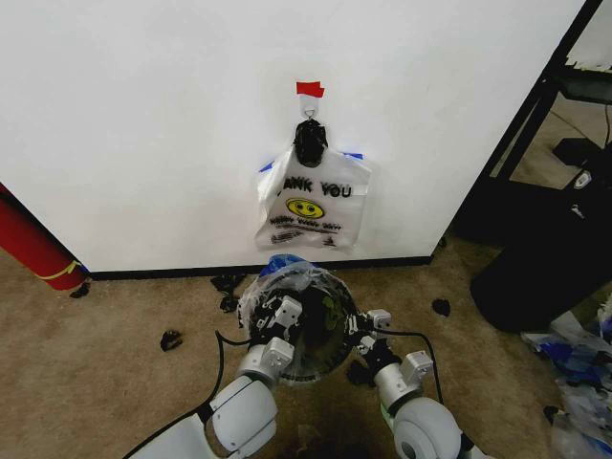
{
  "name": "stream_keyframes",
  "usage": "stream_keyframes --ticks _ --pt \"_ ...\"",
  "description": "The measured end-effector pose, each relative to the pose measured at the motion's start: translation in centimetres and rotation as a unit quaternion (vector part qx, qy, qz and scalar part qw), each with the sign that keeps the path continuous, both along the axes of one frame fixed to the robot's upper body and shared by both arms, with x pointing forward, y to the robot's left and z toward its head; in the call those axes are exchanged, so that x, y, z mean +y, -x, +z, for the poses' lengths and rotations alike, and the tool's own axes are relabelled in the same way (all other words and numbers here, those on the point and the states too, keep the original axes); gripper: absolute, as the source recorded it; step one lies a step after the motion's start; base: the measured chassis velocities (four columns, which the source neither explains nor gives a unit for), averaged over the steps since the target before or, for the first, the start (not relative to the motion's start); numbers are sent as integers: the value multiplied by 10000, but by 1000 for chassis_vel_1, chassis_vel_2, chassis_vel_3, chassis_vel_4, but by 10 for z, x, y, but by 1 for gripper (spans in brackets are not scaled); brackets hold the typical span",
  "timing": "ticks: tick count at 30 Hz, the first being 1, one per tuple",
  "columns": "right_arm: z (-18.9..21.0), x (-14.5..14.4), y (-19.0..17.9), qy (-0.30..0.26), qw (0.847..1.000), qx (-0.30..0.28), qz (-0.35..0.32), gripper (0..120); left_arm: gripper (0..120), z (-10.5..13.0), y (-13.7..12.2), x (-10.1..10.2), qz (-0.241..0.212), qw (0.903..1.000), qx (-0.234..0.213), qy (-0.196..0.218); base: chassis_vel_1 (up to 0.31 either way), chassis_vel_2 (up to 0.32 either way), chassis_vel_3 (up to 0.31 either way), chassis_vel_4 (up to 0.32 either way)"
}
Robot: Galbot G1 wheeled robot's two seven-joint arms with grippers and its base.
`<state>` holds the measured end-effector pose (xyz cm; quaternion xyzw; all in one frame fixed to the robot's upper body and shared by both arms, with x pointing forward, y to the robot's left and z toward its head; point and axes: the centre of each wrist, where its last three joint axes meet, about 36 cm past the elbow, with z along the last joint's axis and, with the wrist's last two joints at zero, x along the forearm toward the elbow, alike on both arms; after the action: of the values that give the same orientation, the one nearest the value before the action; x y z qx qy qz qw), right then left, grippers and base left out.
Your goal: Pick up the garbage bag from the wall and place it over the trash bin.
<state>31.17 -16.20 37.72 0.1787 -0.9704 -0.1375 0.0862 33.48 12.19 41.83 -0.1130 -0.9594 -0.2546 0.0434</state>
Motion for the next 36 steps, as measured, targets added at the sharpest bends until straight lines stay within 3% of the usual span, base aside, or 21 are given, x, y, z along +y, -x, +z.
stream_keyframes --ticks 10,17,36 --pt "-6 4 10 93 9996 -104 245 0 0 -9 1 -6 -56 9998 189 -53 0 0 0 0" --pt "-10 0 15 274 9965 -633 469 0 0 -26 -15 -6 58 9991 297 -294 0 0 0 0" --pt "-12 -9 21 619 9837 -1397 952 0 0 -42 -38 -2 396 9972 425 -461 0 0 0 0"
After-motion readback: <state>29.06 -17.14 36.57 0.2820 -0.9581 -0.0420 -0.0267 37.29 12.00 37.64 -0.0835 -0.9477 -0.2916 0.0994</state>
